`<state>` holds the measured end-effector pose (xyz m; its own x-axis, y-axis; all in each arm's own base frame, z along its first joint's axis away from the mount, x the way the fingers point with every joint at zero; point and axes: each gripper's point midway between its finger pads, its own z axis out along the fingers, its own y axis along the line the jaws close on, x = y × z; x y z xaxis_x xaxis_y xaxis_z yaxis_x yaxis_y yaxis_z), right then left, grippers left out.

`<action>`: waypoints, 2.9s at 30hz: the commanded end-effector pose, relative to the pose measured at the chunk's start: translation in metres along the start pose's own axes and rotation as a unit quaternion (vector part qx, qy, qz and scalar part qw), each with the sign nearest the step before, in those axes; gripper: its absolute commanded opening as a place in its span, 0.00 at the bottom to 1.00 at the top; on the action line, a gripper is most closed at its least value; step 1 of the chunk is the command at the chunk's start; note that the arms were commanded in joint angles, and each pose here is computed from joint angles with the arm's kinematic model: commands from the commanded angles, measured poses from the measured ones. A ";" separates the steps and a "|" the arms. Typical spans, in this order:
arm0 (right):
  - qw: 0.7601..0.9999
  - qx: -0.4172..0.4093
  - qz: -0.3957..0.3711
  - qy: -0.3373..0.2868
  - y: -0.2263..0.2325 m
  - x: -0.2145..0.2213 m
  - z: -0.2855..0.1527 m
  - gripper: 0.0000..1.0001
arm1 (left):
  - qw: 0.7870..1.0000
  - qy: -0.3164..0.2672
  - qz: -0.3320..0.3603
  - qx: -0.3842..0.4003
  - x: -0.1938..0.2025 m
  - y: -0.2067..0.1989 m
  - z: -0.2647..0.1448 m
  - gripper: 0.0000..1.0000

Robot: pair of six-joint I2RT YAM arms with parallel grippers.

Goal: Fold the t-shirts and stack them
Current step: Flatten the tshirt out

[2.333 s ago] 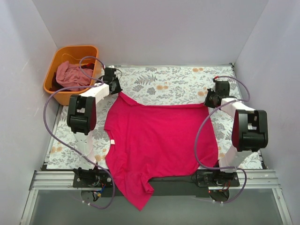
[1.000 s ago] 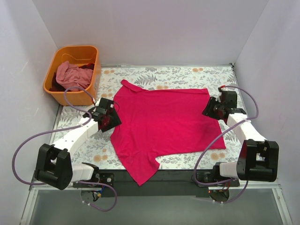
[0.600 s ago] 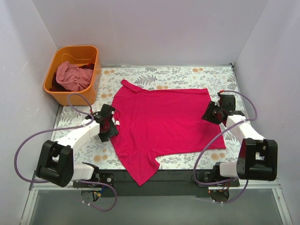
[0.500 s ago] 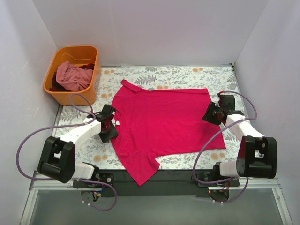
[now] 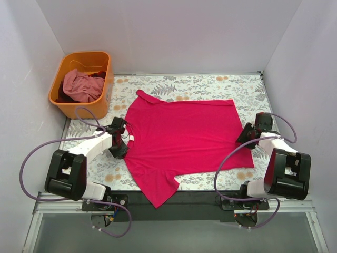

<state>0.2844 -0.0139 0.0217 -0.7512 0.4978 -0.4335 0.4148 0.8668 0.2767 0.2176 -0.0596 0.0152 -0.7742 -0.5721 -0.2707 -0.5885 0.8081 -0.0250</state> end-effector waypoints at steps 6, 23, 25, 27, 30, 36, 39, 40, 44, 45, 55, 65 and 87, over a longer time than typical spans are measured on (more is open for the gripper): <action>0.999 0.033 0.008 -0.041 -0.010 -0.013 -0.017 0.46 | 0.999 -0.026 -0.004 -0.026 -0.017 0.012 0.000 0.09; 0.983 -0.100 -0.101 -0.112 0.121 -0.132 0.012 0.46 | 0.988 -0.129 0.018 0.088 -0.186 -0.145 -0.013 0.58; 0.983 -0.100 -0.107 -0.112 0.122 -0.139 0.018 0.45 | 0.988 -0.124 0.032 0.081 -0.196 -0.151 0.002 0.55; 0.983 -0.104 -0.105 -0.112 0.126 -0.150 0.026 0.45 | 0.990 -0.115 0.048 0.071 -0.205 -0.160 0.020 0.54; 0.983 -0.108 -0.095 -0.114 0.128 -0.162 0.037 0.45 | 0.990 -0.114 0.049 0.068 -0.215 -0.166 0.032 0.54; 0.985 -0.113 -0.071 -0.108 0.128 -0.178 0.062 0.45 | 0.990 -0.113 0.031 0.084 -0.226 -0.175 0.046 0.57; 0.986 -0.120 -0.051 -0.101 0.124 -0.182 0.073 0.45 | 0.986 -0.121 0.026 0.112 -0.235 -0.191 0.042 0.63; 0.986 -0.123 -0.045 -0.103 0.125 -0.186 0.075 0.45 | 0.986 -0.117 0.025 0.118 -0.235 -0.196 0.045 0.63; 0.986 -0.131 -0.031 -0.096 0.122 -0.188 0.088 0.45 | 0.983 -0.123 0.019 0.135 -0.245 -0.210 0.049 0.64; 0.986 -0.135 -0.031 -0.094 0.123 -0.188 0.089 0.45 | 0.982 -0.125 0.018 0.138 -0.246 -0.213 0.050 0.64; 0.983 -0.160 -0.021 -0.083 0.129 -0.188 0.101 0.44 | 0.976 -0.134 0.015 0.173 -0.256 -0.233 0.055 0.64; 0.983 -0.167 -0.003 -0.083 0.130 -0.193 0.104 0.38 | 0.968 -0.141 0.012 0.208 -0.261 -0.248 0.047 0.64; 0.979 -0.183 -0.001 -0.093 0.131 -0.203 0.108 0.01 | 0.955 -0.142 -0.027 0.260 -0.271 -0.271 0.038 0.67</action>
<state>0.5312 0.0025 0.0379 -0.6626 0.5259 -0.5333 0.2239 0.8186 0.5290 0.5816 -0.1238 0.0482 -0.6481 -0.5924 -0.4786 -0.3688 0.7940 -0.4833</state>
